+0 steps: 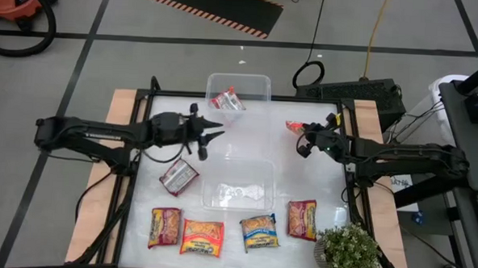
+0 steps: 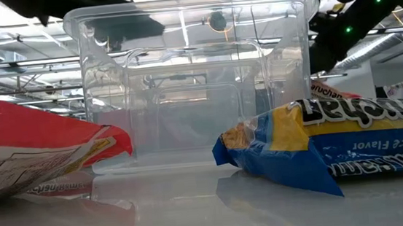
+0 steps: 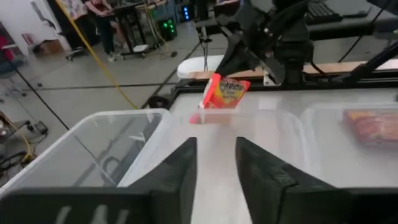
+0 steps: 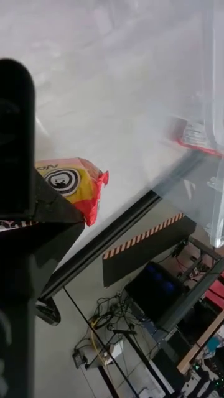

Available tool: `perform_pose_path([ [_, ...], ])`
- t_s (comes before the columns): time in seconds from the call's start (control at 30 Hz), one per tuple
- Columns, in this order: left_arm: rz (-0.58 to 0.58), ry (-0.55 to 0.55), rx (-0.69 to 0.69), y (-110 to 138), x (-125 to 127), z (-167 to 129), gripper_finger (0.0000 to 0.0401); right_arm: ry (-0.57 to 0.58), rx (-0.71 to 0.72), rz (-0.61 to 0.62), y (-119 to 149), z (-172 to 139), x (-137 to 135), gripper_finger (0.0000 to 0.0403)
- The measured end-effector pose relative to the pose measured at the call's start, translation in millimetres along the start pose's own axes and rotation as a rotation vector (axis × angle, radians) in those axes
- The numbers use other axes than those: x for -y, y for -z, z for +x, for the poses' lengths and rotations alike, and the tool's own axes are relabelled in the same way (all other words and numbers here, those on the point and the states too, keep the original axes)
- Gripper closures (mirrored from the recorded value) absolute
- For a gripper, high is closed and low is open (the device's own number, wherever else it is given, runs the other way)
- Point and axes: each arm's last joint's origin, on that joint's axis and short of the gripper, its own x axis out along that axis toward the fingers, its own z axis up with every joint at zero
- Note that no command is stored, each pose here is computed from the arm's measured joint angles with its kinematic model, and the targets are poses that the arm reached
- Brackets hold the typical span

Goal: Sort Maruchan noodles
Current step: Put the top orange noodle pack into the top transparent bin

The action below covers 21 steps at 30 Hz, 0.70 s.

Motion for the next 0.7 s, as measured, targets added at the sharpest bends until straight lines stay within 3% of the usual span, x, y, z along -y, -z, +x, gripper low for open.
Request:
perform_pose_path([
  [0.27, 0.007, -0.015, -0.040, -6, -12, 44, 0.0199, 0.011, 0.079, 0.086, -9, -3, 5, 0.0403],
  [0.7, 0.045, 0.092, -0.020, -35, -34, 78, 0.0194, 0.045, 0.303, 0.096, -32, -15, 16, 0.0403],
])
